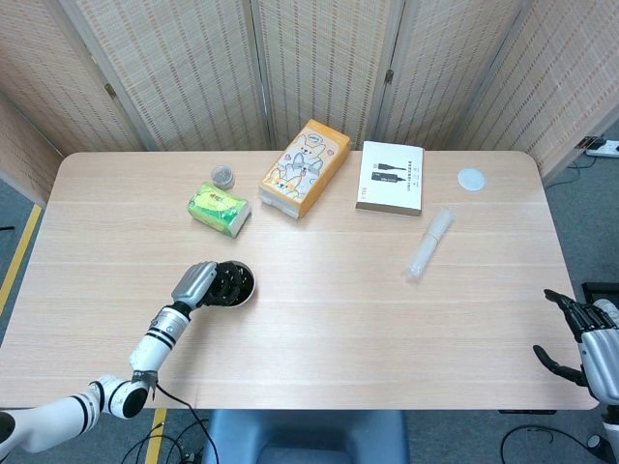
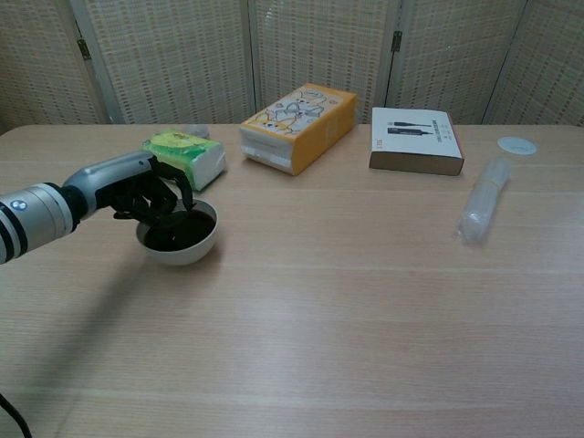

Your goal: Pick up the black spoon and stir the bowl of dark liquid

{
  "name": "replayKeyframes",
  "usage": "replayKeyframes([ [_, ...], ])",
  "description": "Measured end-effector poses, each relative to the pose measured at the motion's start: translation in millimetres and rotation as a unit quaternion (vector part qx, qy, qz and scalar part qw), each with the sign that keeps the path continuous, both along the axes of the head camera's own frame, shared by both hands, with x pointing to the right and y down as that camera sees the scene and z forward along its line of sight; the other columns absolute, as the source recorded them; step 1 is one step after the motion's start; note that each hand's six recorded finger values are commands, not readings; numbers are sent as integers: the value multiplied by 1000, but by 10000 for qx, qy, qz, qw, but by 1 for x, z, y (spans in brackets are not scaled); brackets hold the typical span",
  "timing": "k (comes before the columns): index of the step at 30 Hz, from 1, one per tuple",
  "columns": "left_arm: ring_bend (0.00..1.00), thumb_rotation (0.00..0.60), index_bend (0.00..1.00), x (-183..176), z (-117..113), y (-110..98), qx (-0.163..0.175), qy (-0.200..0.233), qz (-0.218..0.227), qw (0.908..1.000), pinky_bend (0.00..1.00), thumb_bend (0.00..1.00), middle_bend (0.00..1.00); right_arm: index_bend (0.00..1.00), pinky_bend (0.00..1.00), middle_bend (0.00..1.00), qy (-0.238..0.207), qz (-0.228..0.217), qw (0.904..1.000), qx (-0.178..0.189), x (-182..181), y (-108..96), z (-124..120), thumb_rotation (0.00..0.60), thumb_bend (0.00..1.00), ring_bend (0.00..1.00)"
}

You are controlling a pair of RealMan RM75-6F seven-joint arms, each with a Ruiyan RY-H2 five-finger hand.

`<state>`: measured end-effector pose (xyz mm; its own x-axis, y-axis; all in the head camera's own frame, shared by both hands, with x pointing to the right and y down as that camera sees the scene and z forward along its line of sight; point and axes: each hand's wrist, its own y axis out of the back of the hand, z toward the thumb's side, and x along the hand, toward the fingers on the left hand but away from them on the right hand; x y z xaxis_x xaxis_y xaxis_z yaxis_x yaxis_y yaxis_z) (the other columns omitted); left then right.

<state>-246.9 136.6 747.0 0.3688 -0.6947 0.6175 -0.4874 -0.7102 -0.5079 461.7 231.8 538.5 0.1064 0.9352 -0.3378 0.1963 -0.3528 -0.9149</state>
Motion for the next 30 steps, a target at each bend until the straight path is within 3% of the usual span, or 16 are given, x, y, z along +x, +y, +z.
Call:
replayKeyframes([
  [8,786,600,656,22,4,1,16,88,127,9999,948,490,834,162,289,239,3,22,10000,32,1,1,-2,600,156,284],
  [16,786,600,656,31,14,-14,116,-31,37,9999,948,490,834,162,289,238,9,53,10000,34,3,1,-2,600,156,284],
  [23,786,600,656,18,15,-23,192,-196,-140,9995,947,490,834,162,289,238,6,49,10000,23,3,2,-1,600,156,284],
  [30,786,600,656,3,10,-16,137,-243,-125,9995,948,490,834,162,289,238,-15,31,10000,23,3,1,0,600,156,284],
])
